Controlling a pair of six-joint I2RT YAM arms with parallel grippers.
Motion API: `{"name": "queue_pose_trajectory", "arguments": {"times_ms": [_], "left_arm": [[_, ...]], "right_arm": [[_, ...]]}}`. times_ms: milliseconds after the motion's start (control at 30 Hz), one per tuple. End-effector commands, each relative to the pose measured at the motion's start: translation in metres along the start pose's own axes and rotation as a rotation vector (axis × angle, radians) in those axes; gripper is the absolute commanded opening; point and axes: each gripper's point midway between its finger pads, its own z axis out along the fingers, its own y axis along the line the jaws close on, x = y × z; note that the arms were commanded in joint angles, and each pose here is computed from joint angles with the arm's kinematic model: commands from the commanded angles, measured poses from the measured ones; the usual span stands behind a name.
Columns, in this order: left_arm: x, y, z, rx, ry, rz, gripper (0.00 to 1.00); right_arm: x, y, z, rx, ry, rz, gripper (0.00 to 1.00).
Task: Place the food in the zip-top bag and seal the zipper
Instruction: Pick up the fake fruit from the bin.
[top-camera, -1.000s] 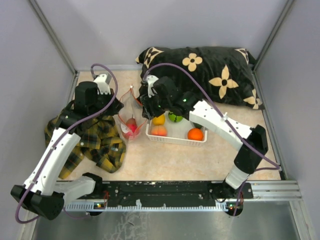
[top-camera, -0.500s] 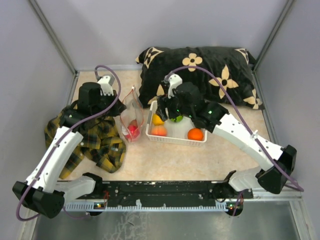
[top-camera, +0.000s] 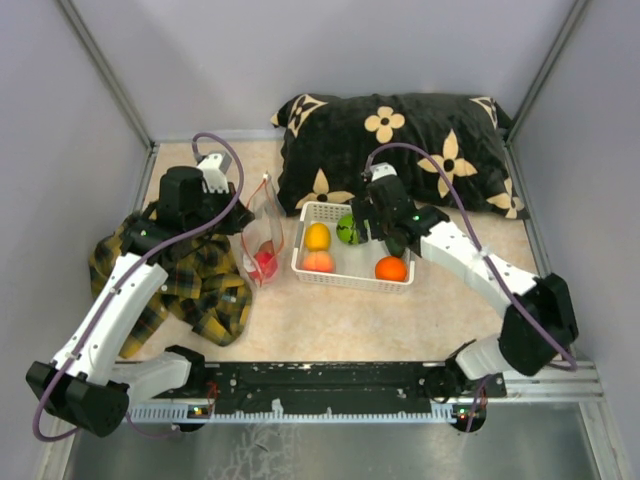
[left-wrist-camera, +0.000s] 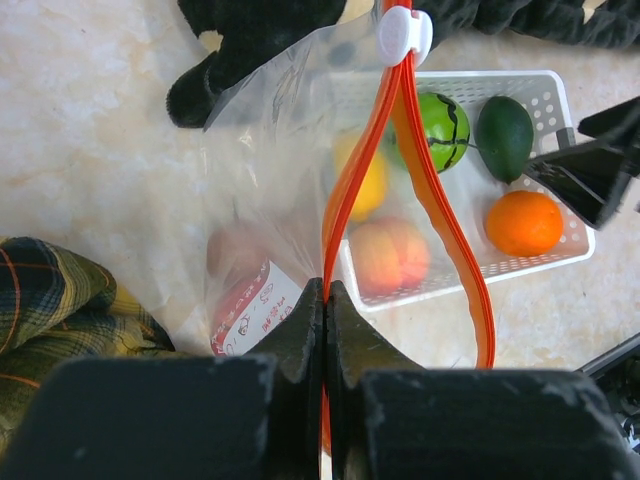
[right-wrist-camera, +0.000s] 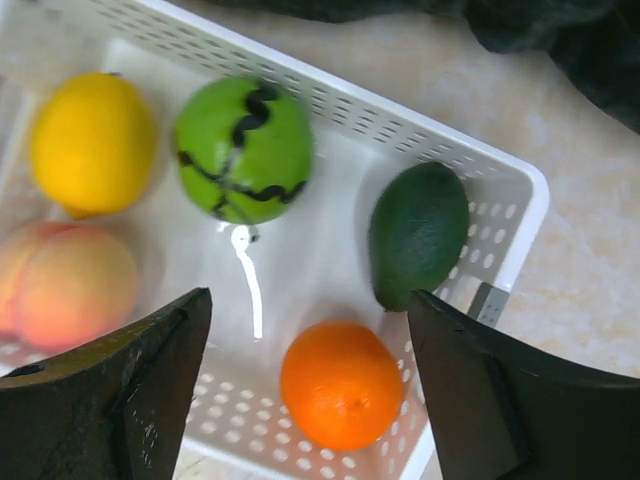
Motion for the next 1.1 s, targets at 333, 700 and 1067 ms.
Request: {"name": "queue_pose_trajectory", "arguments": {"times_ms": [333,700,1067], "left_arm": [[-0.019,0.002,-0.011,-0.049,-0.049,0.045,0.00],[-0.019,0.000,-0.009,-0.057,-0.043,0.054,0.00],[-0.018,-0.001,-0.008,-0.052,-0.036,0.055,0.00]], "right_arm": [[0.031,-0.069,0.080,0.308,0.090,0.060,0.79],[0.058,-0.074,0.119,0.345,0.151,0.037,0.75],[0.062,-0.068,0.113,0.274,0.196,0.046,0.69]]}}
